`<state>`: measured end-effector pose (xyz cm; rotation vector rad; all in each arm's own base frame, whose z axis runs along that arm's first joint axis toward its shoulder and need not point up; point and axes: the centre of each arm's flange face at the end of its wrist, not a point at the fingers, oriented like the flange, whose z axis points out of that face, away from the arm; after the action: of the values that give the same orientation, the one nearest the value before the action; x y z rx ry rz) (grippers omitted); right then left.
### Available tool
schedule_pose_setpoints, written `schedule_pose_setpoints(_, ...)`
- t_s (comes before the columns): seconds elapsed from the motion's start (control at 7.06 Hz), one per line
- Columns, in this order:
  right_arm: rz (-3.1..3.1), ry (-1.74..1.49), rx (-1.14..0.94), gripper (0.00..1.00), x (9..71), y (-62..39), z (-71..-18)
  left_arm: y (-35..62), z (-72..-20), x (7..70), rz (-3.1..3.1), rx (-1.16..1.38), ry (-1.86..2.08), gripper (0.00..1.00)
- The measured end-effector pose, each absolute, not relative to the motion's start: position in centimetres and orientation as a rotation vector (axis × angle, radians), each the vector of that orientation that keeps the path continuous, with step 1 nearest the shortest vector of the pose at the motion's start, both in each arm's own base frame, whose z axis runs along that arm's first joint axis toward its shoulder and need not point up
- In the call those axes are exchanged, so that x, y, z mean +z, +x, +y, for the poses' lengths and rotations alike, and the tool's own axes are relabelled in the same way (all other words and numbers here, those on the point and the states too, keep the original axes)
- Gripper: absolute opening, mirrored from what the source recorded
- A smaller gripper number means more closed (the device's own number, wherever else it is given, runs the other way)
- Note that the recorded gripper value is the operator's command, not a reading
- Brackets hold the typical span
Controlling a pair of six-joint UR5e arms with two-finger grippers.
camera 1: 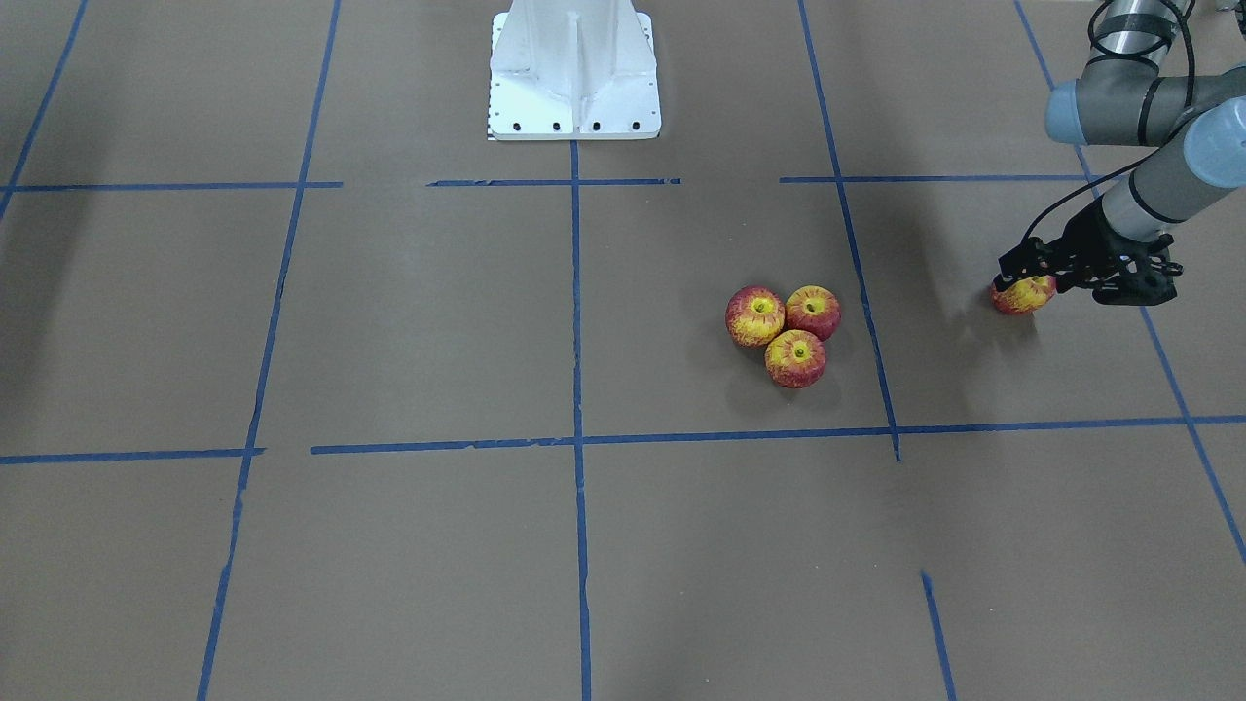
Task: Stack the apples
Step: 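Close the left gripper on the lone apple and lift it, then carry the held apple with the left gripper over the three-apple cluster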
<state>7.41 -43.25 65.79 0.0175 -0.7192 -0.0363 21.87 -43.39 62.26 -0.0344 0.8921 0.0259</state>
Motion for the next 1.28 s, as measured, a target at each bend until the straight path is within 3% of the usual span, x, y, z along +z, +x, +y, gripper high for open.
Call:
schedule_pose_setpoints(0.14,-0.719,0.017,-0.036,1.0,65.8,7.4,-43.2,21.9,-43.4,62.0,0.897,0.031,-0.032,0.0)
schedule_pose_setpoints(0.42,-0.719,0.018,-0.036,1.0,65.8,7.4,-43.2,22.1,-43.6,57.4,0.933,0.047,-0.012,0.0)
schedule_pose_setpoints(0.99,-0.719,0.018,-0.036,1.0,65.8,7.4,-43.3,28.4,-49.6,37.1,0.975,-0.052,-0.056,0.0)
schedule_pose_setpoints(1.28,-0.719,0.017,-0.036,1.0,65.8,7.4,-43.2,33.8,-49.2,33.7,0.948,-0.068,-0.05,0.0)
